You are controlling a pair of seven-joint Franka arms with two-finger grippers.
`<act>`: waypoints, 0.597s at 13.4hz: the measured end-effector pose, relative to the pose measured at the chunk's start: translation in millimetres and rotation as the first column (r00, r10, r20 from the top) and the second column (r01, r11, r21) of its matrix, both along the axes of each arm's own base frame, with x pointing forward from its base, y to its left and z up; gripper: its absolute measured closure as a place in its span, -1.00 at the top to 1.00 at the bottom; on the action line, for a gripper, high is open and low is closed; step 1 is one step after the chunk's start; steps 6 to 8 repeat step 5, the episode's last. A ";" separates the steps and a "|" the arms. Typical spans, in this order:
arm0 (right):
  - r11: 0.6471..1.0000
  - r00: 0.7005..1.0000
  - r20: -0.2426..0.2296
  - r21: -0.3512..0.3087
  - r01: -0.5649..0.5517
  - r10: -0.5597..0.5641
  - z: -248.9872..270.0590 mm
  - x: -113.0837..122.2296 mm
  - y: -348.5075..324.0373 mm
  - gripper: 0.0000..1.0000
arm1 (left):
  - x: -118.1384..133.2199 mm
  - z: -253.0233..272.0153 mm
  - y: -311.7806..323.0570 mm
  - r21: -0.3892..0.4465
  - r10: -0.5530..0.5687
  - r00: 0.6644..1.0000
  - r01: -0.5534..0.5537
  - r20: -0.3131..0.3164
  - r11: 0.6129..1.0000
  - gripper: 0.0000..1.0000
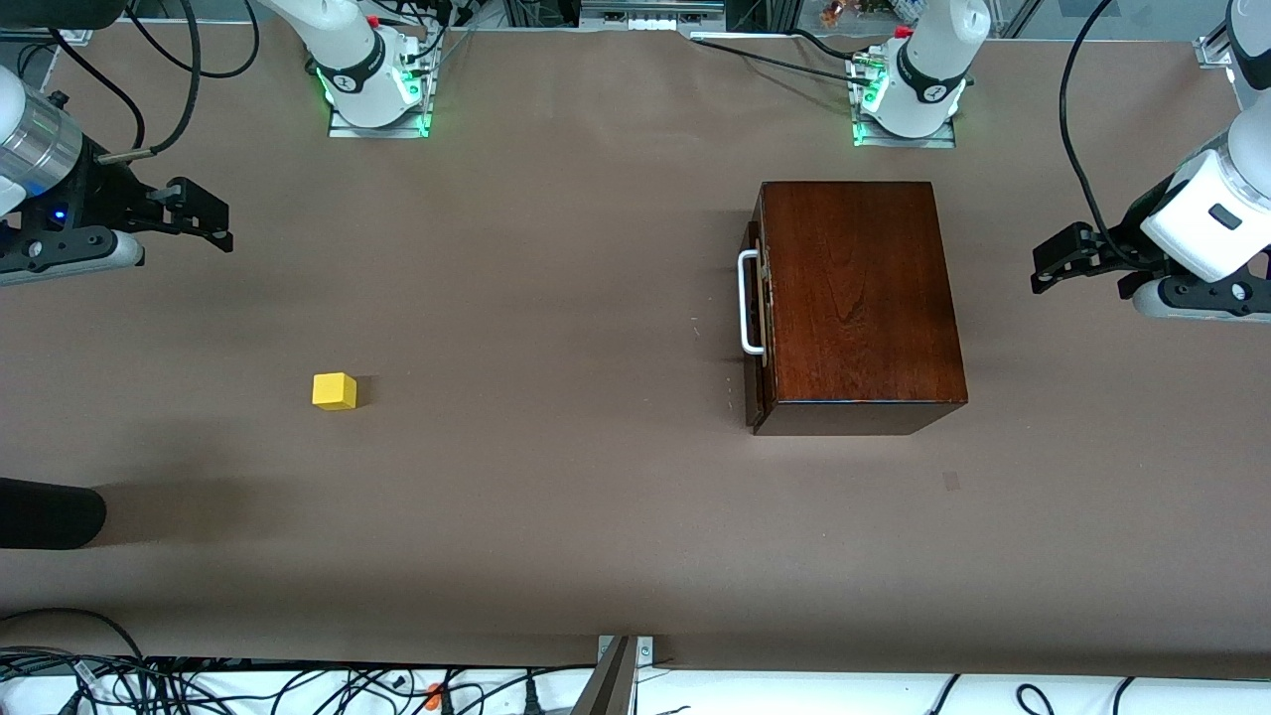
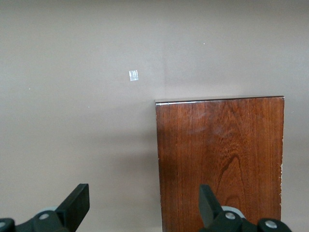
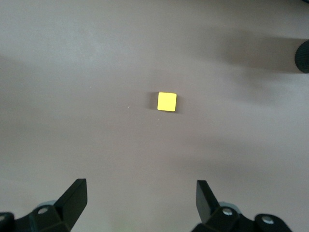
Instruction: Open drawer, take yellow block, close drawer
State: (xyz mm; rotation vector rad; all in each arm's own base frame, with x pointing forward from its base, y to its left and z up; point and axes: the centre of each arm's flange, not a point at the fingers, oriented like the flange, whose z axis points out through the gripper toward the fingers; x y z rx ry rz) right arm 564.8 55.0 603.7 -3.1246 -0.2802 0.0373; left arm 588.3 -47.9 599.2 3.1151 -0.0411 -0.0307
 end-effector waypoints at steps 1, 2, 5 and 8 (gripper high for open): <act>1.000 1.000 0.000 0.000 0.000 0.000 0.0 0.0 0.0 1.00 | -0.1 0.0 0.0 0.000 0.000 1.000 0.000 -0.001 1.000 1.00; 1.000 1.000 0.000 0.000 0.000 0.000 0.0 0.0 0.0 1.00 | -0.1 -0.1 0.1 0.000 0.000 1.000 0.000 -0.001 1.000 1.00; 1.000 1.000 0.000 0.000 0.000 0.000 0.0 0.0 0.0 1.00 | -0.4 -0.4 1.6 0.001 0.003 1.000 -0.003 -0.005 1.000 1.00; 1.000 1.000 0.000 0.000 0.000 0.000 0.0 0.0 0.0 1.00 | -0.4 -0.4 1.6 0.001 0.003 1.000 -0.003 -0.005 1.000 1.00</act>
